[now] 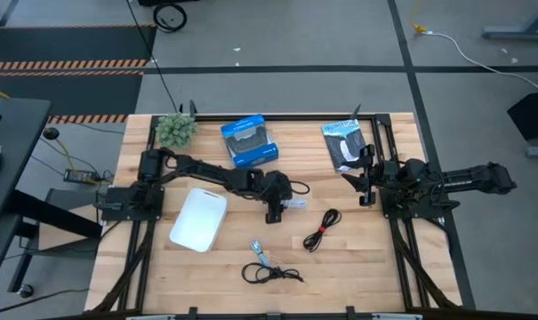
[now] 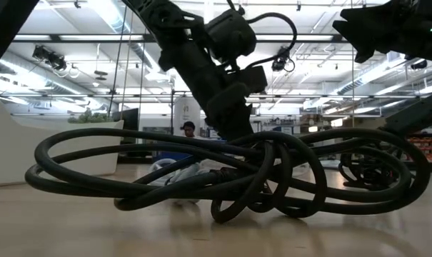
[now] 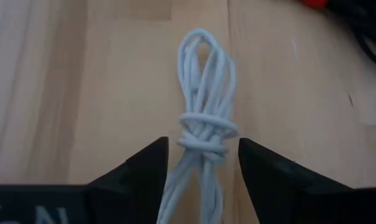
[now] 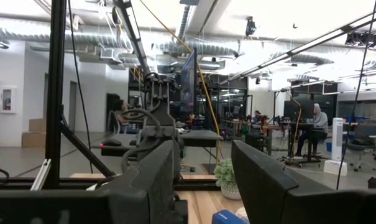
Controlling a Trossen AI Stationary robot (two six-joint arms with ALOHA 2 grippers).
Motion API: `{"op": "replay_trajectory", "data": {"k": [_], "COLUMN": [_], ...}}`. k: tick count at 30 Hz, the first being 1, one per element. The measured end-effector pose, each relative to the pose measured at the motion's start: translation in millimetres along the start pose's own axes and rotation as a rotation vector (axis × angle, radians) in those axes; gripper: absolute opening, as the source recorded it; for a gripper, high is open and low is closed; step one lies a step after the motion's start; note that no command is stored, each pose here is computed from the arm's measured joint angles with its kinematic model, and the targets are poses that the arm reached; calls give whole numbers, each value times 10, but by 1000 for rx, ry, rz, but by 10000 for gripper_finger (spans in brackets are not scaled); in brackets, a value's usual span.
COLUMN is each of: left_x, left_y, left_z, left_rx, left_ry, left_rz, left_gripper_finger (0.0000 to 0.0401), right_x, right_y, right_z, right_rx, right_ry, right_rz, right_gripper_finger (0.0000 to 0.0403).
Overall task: Pick and place USB-C Cables
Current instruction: Put the white charger cable into the white bin
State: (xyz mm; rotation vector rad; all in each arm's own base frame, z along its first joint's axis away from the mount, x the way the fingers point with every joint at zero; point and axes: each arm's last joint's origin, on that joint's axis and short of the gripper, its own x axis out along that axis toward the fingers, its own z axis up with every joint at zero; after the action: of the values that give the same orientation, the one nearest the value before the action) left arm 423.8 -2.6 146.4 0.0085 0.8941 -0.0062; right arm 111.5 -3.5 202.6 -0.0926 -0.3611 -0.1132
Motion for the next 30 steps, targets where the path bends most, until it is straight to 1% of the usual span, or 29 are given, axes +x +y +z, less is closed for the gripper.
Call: {"op": "replay_trajectory", "data": {"k": [6,12,16,20,25,30], "left_x": [-7,55,76,74,-50,-362], "left_y": [-14,-6,-4,-41,-89,-199], "left_z": [3,-33,-55,-52,-8,133], "left_rx": [9,8,13,22,21,-54], "left_ry": [-1,15,30,28,27,-34], "left_rz": [-9,-8,13,57,127,187], "left_gripper_finger": [181,156,131,95,58,54], "right_x": [0,0,0,0,0,0], "right_y": [0,0,0,0,0,0], "right_z": [-1,0,-1,-2,0,-2], "right_rx": [0,0,0,0,0,0], "right_ry": [1,0,1,1,0,2], "right_rz": [0,0,0,0,0,0], "right_gripper_finger": [169,169,169,169,169,169]}}
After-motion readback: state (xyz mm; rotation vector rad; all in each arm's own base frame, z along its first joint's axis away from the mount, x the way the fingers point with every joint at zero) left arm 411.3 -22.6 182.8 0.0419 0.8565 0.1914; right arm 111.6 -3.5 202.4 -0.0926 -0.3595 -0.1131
